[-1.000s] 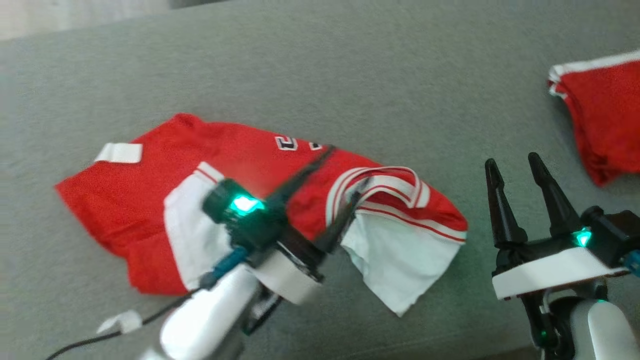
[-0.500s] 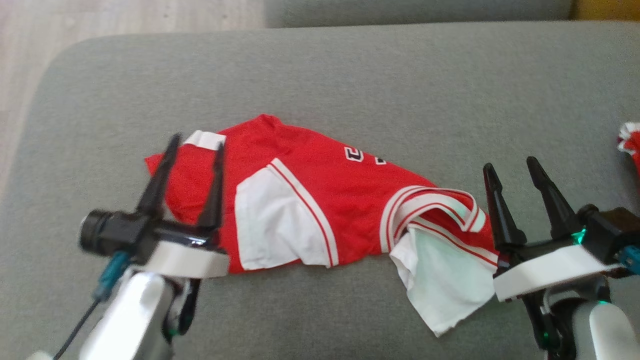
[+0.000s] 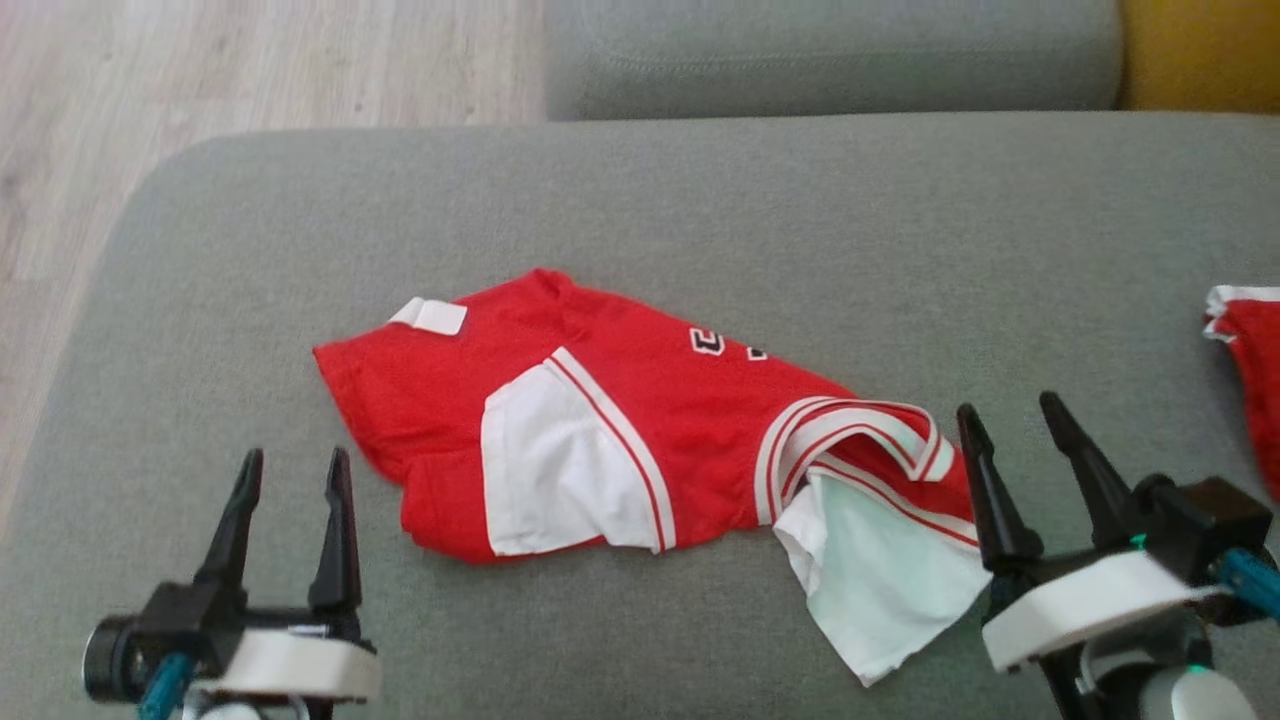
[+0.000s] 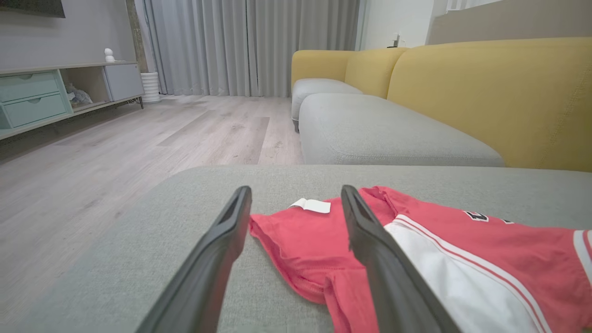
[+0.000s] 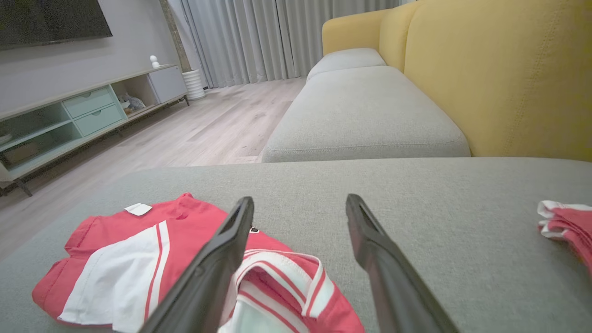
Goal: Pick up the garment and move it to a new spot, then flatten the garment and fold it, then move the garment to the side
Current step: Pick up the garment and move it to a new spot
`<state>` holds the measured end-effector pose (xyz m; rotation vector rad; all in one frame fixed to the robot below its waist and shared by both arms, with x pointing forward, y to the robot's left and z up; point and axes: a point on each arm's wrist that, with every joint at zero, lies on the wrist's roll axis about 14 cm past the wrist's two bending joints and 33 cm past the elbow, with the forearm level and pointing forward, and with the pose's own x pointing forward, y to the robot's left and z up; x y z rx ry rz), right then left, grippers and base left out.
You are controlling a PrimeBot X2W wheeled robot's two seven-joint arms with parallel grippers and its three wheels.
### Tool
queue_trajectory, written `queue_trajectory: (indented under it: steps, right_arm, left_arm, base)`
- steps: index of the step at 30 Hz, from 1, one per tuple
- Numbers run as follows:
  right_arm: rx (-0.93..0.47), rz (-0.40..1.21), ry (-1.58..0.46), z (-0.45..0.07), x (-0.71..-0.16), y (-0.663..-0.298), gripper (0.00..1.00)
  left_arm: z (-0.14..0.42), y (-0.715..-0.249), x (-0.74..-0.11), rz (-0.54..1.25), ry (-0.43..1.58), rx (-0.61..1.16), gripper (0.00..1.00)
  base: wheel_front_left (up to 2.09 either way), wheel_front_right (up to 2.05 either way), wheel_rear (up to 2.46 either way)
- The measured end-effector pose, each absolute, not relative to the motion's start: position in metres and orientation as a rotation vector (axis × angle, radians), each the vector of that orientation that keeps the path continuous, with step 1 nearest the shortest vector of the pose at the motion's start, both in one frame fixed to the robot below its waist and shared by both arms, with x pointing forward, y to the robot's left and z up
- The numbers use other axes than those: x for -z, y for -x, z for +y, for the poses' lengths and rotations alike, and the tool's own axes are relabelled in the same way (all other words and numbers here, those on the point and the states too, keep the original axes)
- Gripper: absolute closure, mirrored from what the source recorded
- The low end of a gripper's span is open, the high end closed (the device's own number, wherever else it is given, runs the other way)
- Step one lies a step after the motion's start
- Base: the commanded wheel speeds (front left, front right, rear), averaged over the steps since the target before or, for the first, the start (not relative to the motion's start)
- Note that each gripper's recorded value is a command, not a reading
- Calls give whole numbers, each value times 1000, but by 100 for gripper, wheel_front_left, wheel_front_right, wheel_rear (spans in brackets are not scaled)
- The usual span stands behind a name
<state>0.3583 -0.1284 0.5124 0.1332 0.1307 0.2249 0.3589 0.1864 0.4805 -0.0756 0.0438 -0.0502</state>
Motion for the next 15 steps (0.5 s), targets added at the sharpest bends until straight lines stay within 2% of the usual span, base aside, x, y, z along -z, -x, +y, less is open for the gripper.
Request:
queue_trajectory:
  steps: [15]
  right_arm:
    - [-196, 145, -136, -138, -513, -330, 0]
  left_arm:
    - [176, -335, -479, 79, 70, 66, 0]
  base:
    - [0, 0, 0]
